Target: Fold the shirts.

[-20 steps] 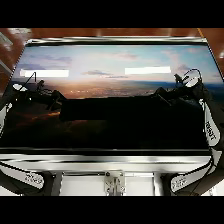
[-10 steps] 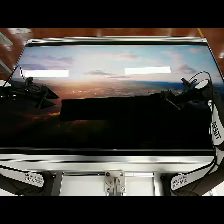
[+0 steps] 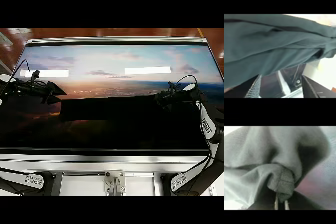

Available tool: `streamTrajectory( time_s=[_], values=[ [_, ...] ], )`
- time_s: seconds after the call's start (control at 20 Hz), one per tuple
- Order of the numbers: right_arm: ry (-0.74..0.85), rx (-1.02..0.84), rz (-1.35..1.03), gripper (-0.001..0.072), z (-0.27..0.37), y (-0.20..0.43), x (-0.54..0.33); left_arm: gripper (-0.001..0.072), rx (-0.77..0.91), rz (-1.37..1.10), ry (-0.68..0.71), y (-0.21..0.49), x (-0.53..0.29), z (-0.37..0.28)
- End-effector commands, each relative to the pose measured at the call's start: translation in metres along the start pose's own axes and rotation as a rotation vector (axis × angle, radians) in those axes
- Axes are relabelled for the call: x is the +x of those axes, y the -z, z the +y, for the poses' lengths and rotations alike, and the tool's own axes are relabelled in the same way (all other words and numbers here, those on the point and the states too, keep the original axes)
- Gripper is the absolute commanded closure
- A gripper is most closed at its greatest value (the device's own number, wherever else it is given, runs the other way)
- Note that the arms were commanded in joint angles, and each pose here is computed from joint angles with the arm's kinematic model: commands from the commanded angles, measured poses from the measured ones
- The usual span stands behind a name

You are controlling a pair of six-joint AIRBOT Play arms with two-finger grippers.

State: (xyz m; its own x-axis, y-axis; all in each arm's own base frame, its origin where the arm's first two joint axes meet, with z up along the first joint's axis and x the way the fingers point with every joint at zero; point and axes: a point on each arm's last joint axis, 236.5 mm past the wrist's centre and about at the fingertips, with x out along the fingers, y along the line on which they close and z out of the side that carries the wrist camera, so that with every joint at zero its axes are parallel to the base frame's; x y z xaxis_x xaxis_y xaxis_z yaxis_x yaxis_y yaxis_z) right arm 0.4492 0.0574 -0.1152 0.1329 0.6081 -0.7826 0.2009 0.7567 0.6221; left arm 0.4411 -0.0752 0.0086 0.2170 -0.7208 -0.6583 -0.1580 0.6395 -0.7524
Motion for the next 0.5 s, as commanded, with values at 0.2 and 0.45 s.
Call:
streamTrajectory(
  time_s=[0.2, 0.45],
  values=[
    [-0.154, -0.147, -0.128, 0.0634, 0.101, 0.004, -0.081, 0.0591, 0.173, -0.058, 0.060, 0.006, 0.100, -0.087],
    [-0.108, -0.232, -0.096, 0.0634, 0.143, 0.058, -0.138, 0.0667, 0.249, 0.094, 0.079, 0.076, 0.196, -0.120]
  ],
)
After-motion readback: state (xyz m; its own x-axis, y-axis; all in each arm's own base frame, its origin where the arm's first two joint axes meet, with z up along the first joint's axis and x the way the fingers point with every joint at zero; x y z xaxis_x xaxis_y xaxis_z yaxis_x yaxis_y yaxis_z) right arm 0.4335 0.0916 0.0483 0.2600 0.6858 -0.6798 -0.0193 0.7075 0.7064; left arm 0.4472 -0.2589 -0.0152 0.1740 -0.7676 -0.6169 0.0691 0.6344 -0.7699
